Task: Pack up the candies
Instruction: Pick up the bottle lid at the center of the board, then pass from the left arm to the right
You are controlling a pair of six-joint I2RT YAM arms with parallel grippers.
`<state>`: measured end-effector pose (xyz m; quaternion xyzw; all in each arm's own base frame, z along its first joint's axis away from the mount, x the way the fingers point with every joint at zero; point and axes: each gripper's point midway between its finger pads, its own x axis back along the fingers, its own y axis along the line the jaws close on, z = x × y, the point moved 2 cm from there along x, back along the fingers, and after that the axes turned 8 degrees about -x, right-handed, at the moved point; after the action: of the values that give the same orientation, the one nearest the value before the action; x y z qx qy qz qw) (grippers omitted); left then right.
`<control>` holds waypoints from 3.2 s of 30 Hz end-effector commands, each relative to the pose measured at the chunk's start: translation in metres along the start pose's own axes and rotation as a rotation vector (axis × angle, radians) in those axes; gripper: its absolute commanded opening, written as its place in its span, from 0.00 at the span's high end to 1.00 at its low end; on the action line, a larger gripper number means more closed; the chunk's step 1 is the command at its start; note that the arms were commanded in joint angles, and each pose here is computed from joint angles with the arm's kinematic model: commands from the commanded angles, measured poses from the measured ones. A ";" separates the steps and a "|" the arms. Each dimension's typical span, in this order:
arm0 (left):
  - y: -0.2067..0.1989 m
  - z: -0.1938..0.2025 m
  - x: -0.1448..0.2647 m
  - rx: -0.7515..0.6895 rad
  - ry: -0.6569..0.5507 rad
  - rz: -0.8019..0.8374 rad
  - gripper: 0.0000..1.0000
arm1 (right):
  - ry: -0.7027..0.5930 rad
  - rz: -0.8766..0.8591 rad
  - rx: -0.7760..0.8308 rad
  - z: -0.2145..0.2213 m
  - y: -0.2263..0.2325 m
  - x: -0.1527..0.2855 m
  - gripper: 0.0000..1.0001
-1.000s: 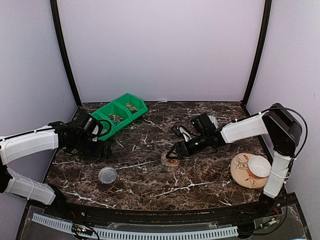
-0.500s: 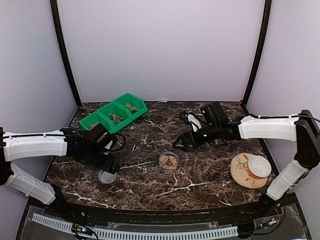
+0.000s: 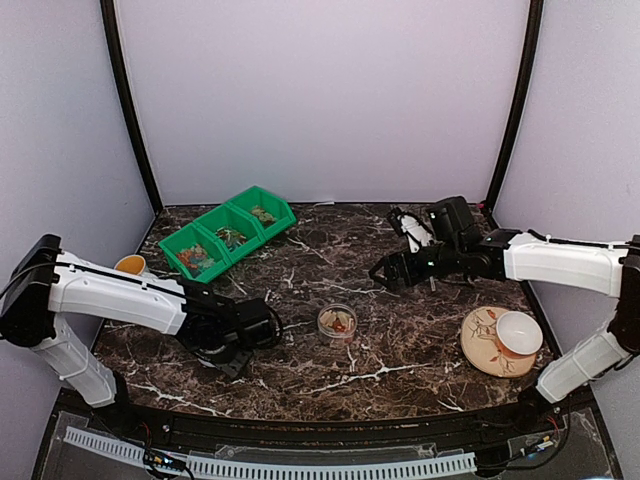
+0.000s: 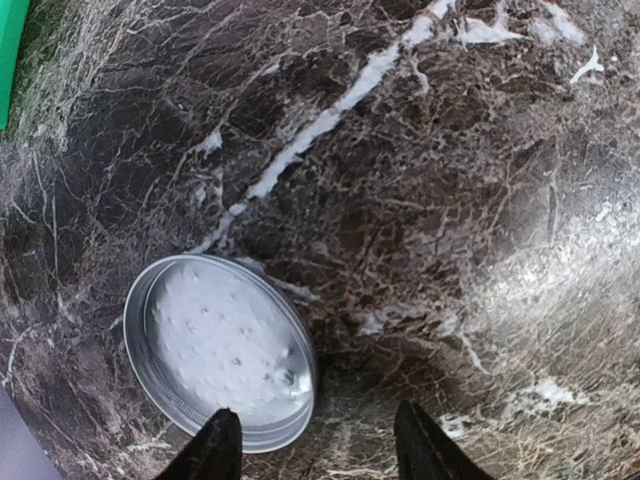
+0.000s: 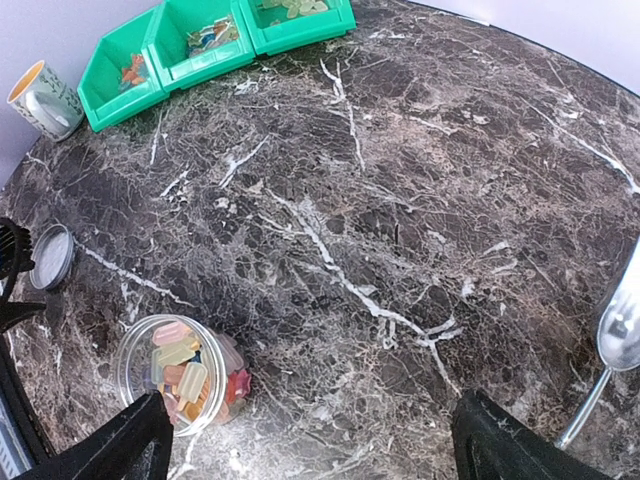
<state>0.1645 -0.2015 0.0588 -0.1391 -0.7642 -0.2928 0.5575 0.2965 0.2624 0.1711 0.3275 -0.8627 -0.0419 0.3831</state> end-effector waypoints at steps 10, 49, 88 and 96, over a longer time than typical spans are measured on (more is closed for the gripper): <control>0.004 0.013 -0.010 -0.052 0.071 -0.192 0.74 | -0.008 0.015 0.021 0.003 -0.005 0.000 0.03; -0.041 -0.042 0.076 -0.143 -0.214 0.262 1.00 | -0.218 -0.351 0.459 -0.002 0.080 0.051 0.03; -0.109 -0.038 0.182 -0.361 -0.445 0.965 1.00 | -0.280 -0.537 1.458 0.088 0.219 0.043 0.29; -0.113 -0.035 0.178 -0.389 -0.424 0.981 1.00 | -0.221 -0.642 1.477 0.098 0.233 0.045 0.52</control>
<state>0.0766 -0.3305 0.2013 -0.6143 -0.6532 -0.0965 0.4321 0.0945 0.3935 0.1980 0.7003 -0.5859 0.4056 -0.0432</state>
